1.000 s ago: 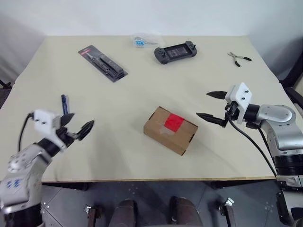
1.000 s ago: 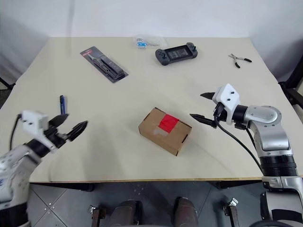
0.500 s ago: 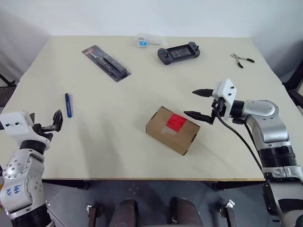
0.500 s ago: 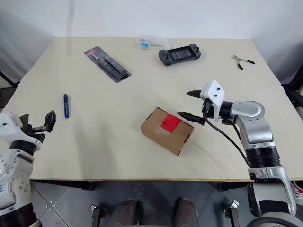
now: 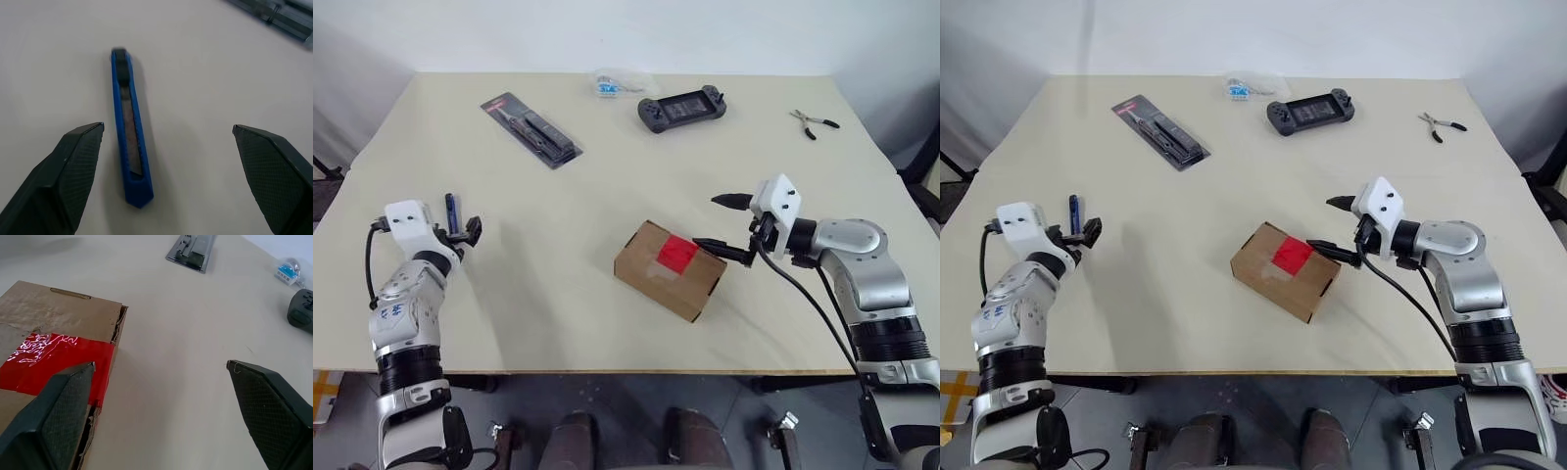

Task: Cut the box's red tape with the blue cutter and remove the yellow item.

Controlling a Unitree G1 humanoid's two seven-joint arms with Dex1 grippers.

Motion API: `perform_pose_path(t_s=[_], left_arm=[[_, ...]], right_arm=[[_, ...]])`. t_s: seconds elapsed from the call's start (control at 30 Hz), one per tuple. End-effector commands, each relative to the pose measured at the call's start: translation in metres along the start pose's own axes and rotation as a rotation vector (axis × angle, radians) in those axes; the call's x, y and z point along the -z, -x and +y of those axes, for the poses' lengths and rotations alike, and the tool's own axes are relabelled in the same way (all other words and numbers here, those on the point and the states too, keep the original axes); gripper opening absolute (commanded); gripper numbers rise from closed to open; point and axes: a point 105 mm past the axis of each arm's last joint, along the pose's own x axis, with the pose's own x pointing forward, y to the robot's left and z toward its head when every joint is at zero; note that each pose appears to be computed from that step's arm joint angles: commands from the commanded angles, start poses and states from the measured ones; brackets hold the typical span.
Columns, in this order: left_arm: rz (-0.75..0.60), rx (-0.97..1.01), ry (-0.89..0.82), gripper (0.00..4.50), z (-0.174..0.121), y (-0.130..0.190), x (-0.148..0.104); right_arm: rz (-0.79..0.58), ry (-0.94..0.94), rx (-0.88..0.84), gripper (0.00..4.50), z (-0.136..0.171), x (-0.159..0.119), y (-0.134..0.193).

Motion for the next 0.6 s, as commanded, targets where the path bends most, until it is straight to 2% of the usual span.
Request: perform_pose_path(t_s=[0.03,0.37,0.43,0.6], left_arm=[[0.016,-0.084,-0.059,3.91,0.017,0.001,-0.005],[0.107,-0.132,-0.016,0.87,0.024,0.006,0.01],[0.101,-0.129,0.005,0.45,0.024,0.007,0.008],[0.063,-0.088,0.036,0.46,0.022,0.009,-0.003]], right_arm=[[-0.021,0.026,0.035,4.5,-0.005,-0.009,0.009],[-0.013,0.024,0.048,4.5,-0.005,-0.007,0.01],[-0.016,0.024,0.047,4.5,-0.005,-0.008,0.009],[-0.013,0.027,0.045,4.5,-0.005,-0.007,0.008]])
